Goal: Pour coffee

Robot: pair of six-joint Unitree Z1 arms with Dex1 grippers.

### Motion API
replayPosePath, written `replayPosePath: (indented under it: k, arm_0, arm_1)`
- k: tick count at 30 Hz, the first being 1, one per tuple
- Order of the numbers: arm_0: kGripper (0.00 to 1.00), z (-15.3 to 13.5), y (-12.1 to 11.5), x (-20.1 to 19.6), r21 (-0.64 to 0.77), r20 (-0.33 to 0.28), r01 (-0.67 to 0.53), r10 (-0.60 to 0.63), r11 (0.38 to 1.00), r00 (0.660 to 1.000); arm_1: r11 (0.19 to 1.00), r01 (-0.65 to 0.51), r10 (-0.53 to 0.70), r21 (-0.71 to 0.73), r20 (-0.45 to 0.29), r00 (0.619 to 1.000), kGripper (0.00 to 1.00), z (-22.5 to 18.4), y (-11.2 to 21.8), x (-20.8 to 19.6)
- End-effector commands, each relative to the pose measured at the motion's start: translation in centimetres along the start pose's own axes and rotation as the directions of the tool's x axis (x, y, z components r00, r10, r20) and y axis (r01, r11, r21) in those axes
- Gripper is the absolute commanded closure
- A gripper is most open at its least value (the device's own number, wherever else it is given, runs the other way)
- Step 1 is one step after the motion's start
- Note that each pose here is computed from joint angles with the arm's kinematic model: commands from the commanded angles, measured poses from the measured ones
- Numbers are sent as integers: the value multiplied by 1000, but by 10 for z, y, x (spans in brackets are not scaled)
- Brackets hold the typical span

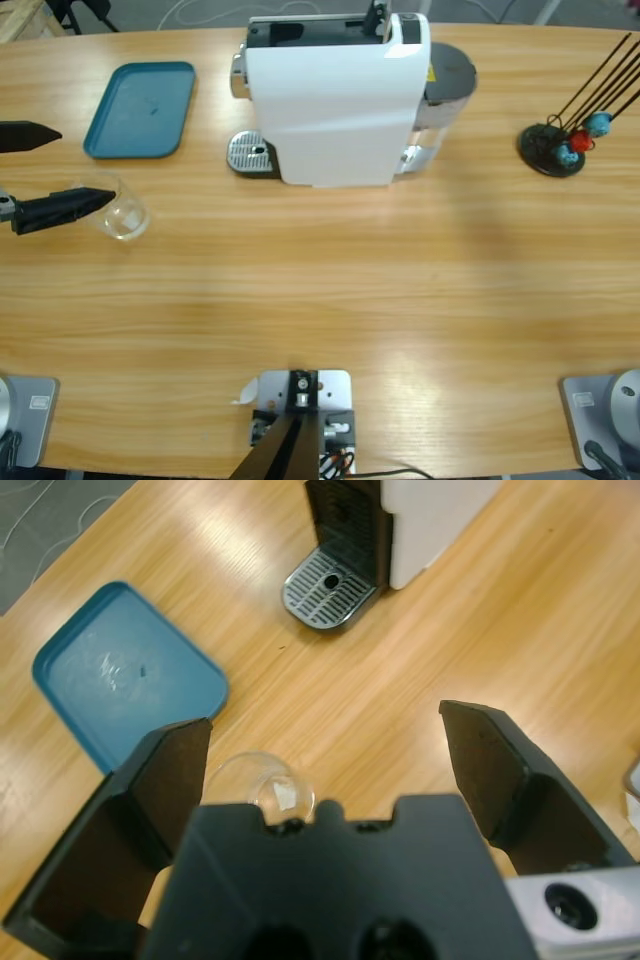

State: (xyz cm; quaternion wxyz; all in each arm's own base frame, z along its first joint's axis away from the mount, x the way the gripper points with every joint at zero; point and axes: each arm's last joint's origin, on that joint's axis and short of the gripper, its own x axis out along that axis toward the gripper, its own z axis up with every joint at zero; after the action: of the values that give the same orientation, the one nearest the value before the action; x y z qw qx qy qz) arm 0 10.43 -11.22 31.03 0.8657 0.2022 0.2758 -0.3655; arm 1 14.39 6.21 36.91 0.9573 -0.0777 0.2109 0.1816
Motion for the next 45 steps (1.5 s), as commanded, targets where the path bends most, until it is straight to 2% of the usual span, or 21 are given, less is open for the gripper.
replayPosePath:
  k: [1,3,6,10,13,16,18,21,24,31,45]
  arm_0:
    - [0,-14,6,-13,-46,26,-82,84,996,996]
    - [0,-16,11,-13,-58,8,-138,139,989,990]
    - [0,-18,16,-16,-80,4,-171,172,982,985]
    - [0,-20,16,-19,-84,12,-175,176,981,984]
    - [0,-21,16,-20,-86,14,-175,177,981,984]
    - [0,-20,16,-19,-86,11,-176,177,981,984]
    - [0,-21,16,-17,-84,4,-175,176,981,984]
    - [0,-24,15,-13,-82,-16,-174,173,981,985]
    - [0,-20,16,-15,-89,-4,-175,175,981,985]
    - [0,-19,16,-14,-98,-5,-174,174,980,985]
    - [0,-25,15,-10,-100,-30,-171,169,980,985]
  arm_1:
    - [836,-443,420,-324,-141,896,1000,8,72,10]
    - [751,-516,487,-411,-182,854,1000,23,98,29]
    - [665,-573,546,-479,-211,810,1000,53,131,58]
    - [581,-616,585,-532,-253,770,1000,92,171,99]
    - [569,-601,579,-562,-245,778,1000,111,187,124]
    - [559,-555,534,-616,-244,809,1000,119,194,141]
    - [574,-533,509,-622,-239,827,1000,121,191,151]
    - [571,-536,494,-622,-260,829,1000,117,190,166]
    - [563,-528,464,-636,-285,839,1000,110,188,183]
    - [622,-455,372,-637,-271,888,1000,112,166,205]
    - [615,-480,356,-626,-323,877,1000,97,169,220]
